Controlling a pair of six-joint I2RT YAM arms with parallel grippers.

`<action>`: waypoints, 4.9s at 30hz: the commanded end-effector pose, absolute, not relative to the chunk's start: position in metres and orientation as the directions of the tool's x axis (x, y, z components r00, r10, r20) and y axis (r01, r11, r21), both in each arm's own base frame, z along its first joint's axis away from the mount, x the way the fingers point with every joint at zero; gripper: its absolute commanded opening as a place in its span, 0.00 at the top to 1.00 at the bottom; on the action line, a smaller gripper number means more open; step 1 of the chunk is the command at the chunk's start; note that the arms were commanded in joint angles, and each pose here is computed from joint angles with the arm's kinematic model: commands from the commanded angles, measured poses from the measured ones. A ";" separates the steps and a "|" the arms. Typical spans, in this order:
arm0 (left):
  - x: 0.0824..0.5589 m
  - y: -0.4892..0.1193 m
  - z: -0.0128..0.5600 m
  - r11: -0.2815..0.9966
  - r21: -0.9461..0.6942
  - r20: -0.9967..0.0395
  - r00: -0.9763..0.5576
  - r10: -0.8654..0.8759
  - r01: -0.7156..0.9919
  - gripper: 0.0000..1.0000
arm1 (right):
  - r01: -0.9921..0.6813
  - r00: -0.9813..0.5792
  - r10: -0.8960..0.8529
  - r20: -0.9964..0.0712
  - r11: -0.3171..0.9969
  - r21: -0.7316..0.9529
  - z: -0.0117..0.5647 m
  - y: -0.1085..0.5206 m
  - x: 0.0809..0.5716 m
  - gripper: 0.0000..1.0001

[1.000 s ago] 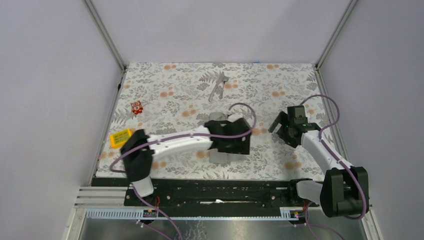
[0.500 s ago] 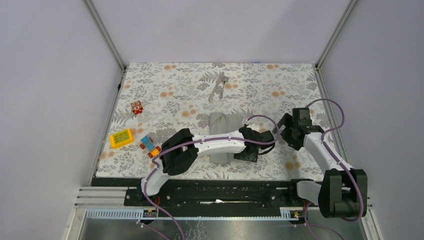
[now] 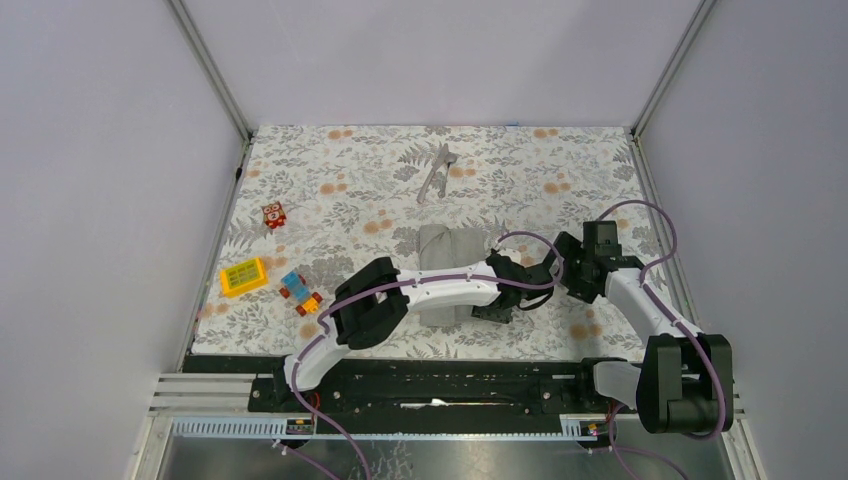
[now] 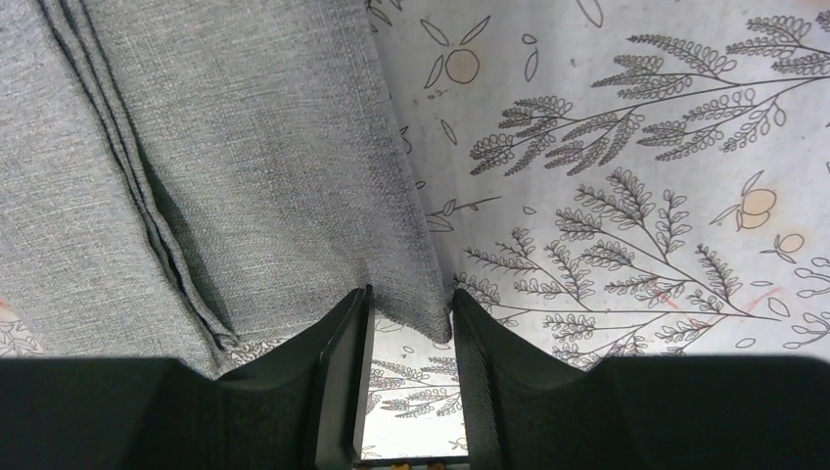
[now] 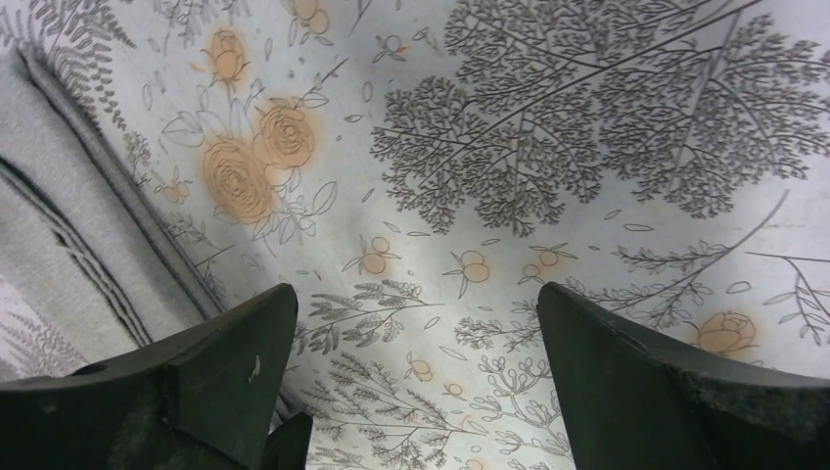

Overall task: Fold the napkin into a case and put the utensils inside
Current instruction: Pick up the 2/3-rectangle-folded napkin from the center of the board, then fold the 2/3-rectangle-folded napkin at the center of the board.

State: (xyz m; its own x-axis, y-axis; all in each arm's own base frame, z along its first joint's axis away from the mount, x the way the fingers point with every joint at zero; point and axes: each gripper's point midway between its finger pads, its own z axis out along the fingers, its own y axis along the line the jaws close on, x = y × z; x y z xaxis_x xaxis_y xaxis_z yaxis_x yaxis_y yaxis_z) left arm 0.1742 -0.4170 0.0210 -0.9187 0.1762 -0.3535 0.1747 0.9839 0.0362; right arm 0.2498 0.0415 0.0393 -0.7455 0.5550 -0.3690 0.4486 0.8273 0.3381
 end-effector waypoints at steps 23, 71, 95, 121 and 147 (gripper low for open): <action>0.175 -0.402 0.084 0.970 -0.159 -0.429 -0.897 0.101 0.185 1.00 | -0.005 -0.923 0.337 -0.185 0.470 0.883 0.075 0.187 0.274 0.00; 0.172 -0.425 0.099 0.903 -0.342 -0.424 -0.900 0.098 0.260 1.00 | -0.002 -0.904 0.348 -0.248 0.577 0.817 0.040 0.202 0.355 1.00; 0.165 -0.372 0.081 0.757 -0.606 -0.461 -0.884 -0.081 0.247 1.00 | -0.087 -0.904 0.026 -0.427 0.966 0.243 0.076 0.246 0.352 1.00; 0.136 -0.311 0.051 0.749 -0.635 -0.396 -0.912 -0.106 0.189 0.73 | -0.205 -0.915 -0.148 -0.374 0.972 0.115 0.043 0.345 0.343 1.00; 0.251 -0.275 0.062 0.780 -0.626 -0.382 -0.880 -0.283 0.021 0.30 | -0.218 -0.927 -0.139 -0.349 0.955 0.200 0.047 0.359 0.336 1.00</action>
